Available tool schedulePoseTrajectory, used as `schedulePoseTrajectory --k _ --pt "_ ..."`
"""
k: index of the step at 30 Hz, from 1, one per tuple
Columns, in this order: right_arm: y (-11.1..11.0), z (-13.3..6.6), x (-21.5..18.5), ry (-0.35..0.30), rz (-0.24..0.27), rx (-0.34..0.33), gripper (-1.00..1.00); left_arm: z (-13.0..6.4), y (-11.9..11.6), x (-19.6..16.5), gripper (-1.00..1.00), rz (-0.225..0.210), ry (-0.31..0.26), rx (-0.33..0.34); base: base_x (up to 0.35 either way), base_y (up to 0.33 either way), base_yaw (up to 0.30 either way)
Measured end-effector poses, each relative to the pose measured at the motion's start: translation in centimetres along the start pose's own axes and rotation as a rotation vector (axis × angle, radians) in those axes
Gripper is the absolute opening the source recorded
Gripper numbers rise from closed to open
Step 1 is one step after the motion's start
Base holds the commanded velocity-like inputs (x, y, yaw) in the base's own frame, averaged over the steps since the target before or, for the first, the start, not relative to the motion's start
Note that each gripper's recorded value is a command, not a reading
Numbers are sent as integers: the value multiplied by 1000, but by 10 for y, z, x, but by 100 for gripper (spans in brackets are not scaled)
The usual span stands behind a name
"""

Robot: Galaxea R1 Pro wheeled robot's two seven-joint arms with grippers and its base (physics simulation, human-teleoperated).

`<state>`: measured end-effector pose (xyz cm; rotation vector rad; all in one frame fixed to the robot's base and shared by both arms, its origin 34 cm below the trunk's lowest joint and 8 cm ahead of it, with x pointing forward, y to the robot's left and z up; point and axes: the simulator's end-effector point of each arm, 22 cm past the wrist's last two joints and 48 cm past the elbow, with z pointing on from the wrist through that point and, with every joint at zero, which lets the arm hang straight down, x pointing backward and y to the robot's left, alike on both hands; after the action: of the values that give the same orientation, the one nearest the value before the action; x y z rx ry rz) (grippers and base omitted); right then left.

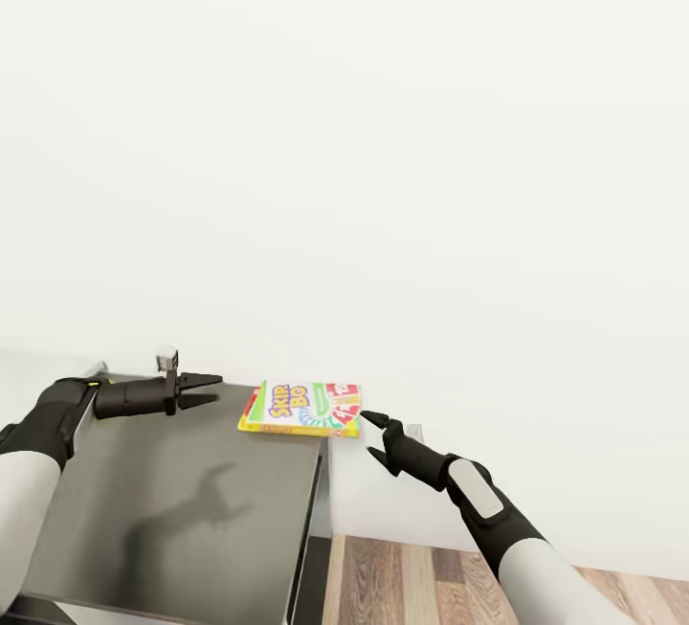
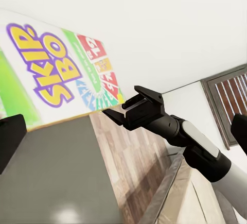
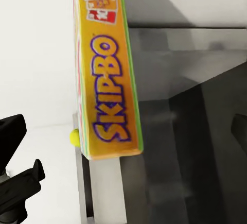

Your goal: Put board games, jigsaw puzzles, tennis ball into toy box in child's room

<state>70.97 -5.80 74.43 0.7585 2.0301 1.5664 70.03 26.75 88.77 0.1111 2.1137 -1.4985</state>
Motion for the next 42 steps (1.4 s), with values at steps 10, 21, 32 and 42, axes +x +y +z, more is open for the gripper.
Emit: schedulePoseTrajectory --k 10,21,32,42 --pt "-1 0 0 0 0 2 100 0 0 0 100 -1 0 0 41 48 0" --pt "-1 0 -1 0 0 4 100 0 -1 -1 100 0 -3 4 76 67 0" --pt "0 -1 -1 0 2 1 -100 -1 -1 -1 100 0 -5 5 2 1 0" --pt "8 -2 -1 2 -1 3 -100 -9 -6 -8 100 -27 -12 -5 0 0 0"
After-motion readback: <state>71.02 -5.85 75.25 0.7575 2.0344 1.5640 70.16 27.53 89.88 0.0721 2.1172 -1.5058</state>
